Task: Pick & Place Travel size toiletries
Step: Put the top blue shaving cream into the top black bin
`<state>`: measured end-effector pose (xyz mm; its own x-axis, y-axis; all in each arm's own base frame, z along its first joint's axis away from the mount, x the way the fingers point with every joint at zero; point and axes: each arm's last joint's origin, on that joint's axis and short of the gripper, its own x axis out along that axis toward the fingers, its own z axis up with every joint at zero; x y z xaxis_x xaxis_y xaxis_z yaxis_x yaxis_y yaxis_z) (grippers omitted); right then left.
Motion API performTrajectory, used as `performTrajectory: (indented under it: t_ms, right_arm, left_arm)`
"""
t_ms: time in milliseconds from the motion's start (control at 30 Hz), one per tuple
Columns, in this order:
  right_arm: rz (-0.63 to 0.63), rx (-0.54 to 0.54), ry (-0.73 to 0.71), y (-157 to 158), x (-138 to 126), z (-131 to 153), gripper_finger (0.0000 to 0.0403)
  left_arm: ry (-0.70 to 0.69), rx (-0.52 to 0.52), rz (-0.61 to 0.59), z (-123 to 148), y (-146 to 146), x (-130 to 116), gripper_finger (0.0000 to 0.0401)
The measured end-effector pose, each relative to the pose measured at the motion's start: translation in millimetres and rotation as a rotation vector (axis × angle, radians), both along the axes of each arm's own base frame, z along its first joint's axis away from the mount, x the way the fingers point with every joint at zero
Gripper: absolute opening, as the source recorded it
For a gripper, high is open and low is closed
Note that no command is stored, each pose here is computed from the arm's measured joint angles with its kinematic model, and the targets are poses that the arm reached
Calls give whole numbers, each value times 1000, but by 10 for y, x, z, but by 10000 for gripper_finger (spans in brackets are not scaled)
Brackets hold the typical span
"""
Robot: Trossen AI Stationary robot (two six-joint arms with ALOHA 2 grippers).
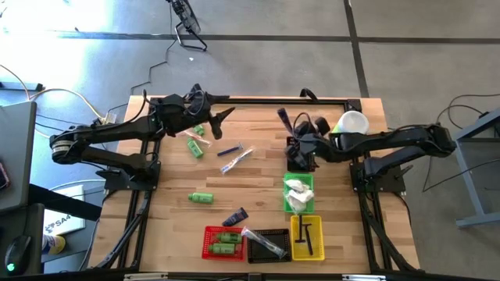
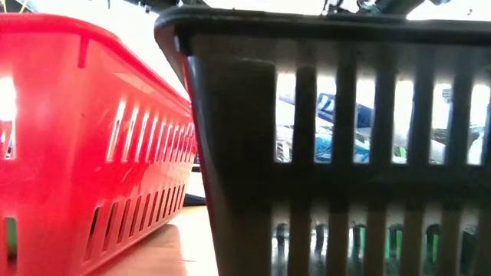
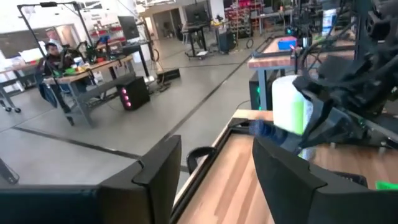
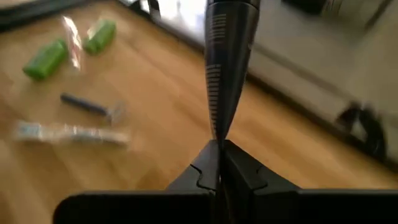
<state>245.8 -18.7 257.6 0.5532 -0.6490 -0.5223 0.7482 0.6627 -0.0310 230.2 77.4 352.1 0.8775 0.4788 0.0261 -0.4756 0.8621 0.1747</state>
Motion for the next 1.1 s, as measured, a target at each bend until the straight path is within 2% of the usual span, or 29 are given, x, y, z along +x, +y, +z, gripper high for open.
performTrajectory:
  t_ms: [300,600,700,900,1100]
  right_arm:
    - [-134,301,157,38,-182,-297,3]
    - [-201,504,303,84,-247,-678,3]
    - [-202,530,347,93,-233,-768,3]
    - [-196,510,387,89,-208,-834,7]
    - [-153,495,403,91,-212,-816,52]
  left_arm:
    - [63,-17,1,-62,0,-1,163]
    - [86,-25,1,-85,0,-2,156]
    - [86,-25,1,-86,0,-2,156]
    - [86,-25,2,-86,0,-2,156]
    - [86,-25,1,-86,0,-1,156]
